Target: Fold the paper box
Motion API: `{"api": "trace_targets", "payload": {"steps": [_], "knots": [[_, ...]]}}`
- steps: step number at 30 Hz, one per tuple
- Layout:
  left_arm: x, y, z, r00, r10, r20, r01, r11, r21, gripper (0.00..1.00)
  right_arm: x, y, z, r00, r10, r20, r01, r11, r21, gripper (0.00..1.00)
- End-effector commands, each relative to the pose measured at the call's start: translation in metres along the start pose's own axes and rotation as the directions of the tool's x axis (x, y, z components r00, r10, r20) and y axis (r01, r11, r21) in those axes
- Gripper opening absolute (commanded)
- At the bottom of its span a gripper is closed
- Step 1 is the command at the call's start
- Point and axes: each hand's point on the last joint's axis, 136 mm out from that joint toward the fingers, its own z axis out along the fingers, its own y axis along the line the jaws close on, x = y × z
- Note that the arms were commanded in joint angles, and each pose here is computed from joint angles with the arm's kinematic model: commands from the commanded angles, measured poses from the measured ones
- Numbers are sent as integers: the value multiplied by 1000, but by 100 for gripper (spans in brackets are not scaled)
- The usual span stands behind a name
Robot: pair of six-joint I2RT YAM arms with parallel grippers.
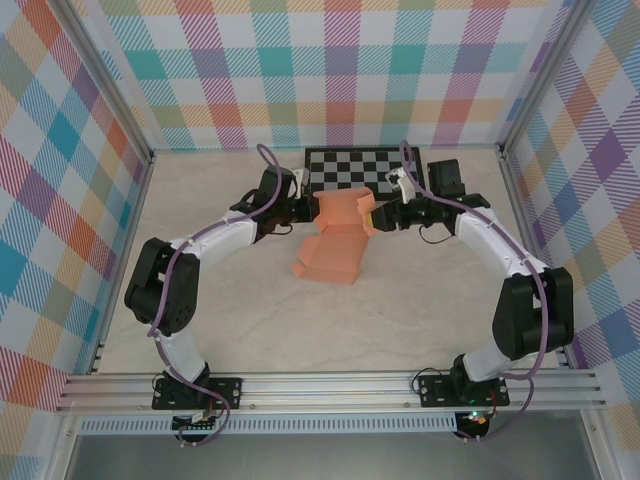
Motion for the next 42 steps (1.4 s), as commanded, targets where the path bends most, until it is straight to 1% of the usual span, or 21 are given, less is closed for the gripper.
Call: {"api": "trace_targets", "payload": {"steps": [1, 4, 8, 15, 16, 18, 20, 23, 26, 28, 34, 42], "knots": [[-11, -28, -5, 999, 25, 24, -27, 995, 91, 11, -8, -3, 6, 999, -1, 41, 0, 1000, 24, 51], [-10, -28, -3, 999, 25, 21, -27, 996, 91, 11, -15, -8, 7, 997, 25, 69, -28, 999, 41, 48], [-9, -29, -3, 999, 26, 21, -28, 995, 92, 11, -22, -3, 9, 994, 12, 105, -16, 999, 39, 48], [-9, -26, -3, 1000, -2, 18, 1, 997, 74, 11, -14, -1, 27, 996, -34, 79, 27, 996, 79, 48], [-9, -26, -3, 1000, -6, 16, 5, 997, 71, 11, -13, -2, 29, 996, -36, 79, 28, 995, 94, 48], [-7, -23, -2, 1000, -14, 12, 13, 998, 56, 11, -9, -8, 32, 996, -48, 75, 35, 985, 167, 46], [-4, -21, -2, 1000, -16, 8, 16, 999, 46, 11, -6, -12, 34, 995, -68, 69, 51, 973, 225, 47], [-1, -19, 0, 1000, -23, 1, 23, 999, 32, 11, -5, -26, 34, 996, -60, 73, 33, 943, 331, 49], [3, -17, 1, 1000, -25, -6, 25, 1000, 17, 11, -4, -33, 36, 995, -61, 75, 26, 916, 399, 50], [6, -17, 3, 1000, -26, -15, 27, 1000, 11, 11, -2, -38, 39, 996, -54, 69, 21, 907, 420, 50], [16, -17, 7, 998, -38, -42, 38, 999, -9, 12, 4, -50, 46, 997, -20, 68, -14, 887, 461, 45], [23, -21, 8, 997, -56, -56, 55, 998, -22, 14, 14, -67, 58, 1000, 0, 29, -14, 862, 507, 44]]}}
